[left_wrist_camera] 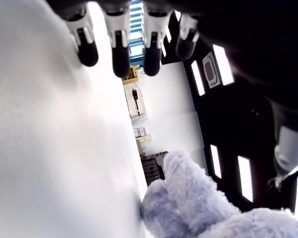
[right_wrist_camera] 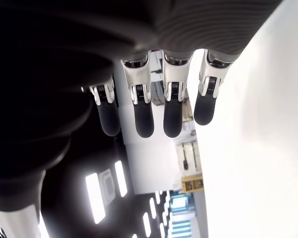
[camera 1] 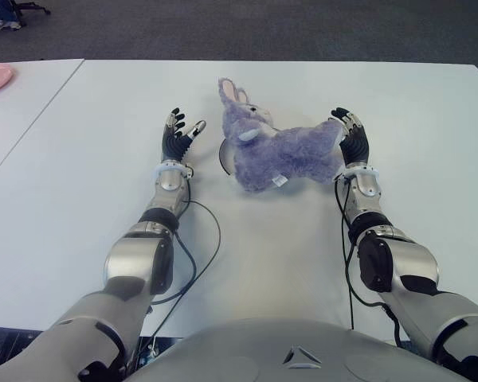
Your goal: Put the doll into the plate.
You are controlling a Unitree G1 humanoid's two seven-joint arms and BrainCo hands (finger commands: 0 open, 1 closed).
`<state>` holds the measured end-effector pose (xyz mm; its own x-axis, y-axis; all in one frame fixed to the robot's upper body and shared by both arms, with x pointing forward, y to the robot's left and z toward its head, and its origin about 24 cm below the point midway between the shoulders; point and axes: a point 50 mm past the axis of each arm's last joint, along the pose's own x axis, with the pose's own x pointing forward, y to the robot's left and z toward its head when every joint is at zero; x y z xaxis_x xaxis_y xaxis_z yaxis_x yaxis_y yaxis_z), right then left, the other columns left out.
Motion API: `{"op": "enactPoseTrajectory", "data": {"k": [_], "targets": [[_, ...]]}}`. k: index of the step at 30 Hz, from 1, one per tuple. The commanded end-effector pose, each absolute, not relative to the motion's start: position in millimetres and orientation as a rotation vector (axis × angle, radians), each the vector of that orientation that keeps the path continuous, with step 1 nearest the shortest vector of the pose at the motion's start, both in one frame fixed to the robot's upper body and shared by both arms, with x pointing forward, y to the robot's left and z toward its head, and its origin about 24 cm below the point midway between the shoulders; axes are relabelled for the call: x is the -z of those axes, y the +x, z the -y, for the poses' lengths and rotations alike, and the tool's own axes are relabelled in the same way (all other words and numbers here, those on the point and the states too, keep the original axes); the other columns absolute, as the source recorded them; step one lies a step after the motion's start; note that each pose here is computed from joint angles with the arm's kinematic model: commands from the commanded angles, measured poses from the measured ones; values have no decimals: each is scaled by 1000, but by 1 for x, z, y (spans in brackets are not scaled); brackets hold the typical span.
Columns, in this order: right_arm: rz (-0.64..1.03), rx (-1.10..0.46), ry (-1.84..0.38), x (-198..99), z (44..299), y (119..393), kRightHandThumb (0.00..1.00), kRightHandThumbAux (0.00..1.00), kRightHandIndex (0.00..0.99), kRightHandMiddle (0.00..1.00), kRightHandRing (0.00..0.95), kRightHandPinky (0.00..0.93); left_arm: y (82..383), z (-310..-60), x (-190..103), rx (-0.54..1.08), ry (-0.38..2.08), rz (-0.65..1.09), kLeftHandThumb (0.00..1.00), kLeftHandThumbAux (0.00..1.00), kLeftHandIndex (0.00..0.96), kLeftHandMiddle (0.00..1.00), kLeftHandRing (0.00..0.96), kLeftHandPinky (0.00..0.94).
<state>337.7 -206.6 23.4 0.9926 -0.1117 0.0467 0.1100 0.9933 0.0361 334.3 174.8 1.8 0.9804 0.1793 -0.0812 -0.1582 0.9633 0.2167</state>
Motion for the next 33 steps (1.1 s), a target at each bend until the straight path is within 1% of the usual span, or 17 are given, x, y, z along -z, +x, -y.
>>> {"op": "enactPoseTrajectory", "data": {"k": [1,2,5,12,18,33], "targets": [[-397,182,-38,82,187,252,0,731,157,150,138,156,254,-175,90,-146,222,-530,0,540,67,138,140,139],[-400,191,-59,82,187,252,0,738,155,149,137,158,254,-175,90,-146,223,-529,0,541,66,137,140,138],[-393,221,-113,79,189,256,0,799,149,147,138,177,254,-175,89,-146,226,-526,0,542,66,134,138,139],[-388,245,-146,77,189,259,0,887,142,150,146,193,254,-175,90,-147,233,-527,0,556,75,134,139,148],[-397,242,-157,77,189,259,0,913,137,151,151,198,254,-175,90,-152,225,-529,0,577,81,136,141,146],[-418,239,-186,79,190,257,0,933,142,151,150,192,254,-174,89,-154,227,-525,0,589,92,141,141,139]]}}
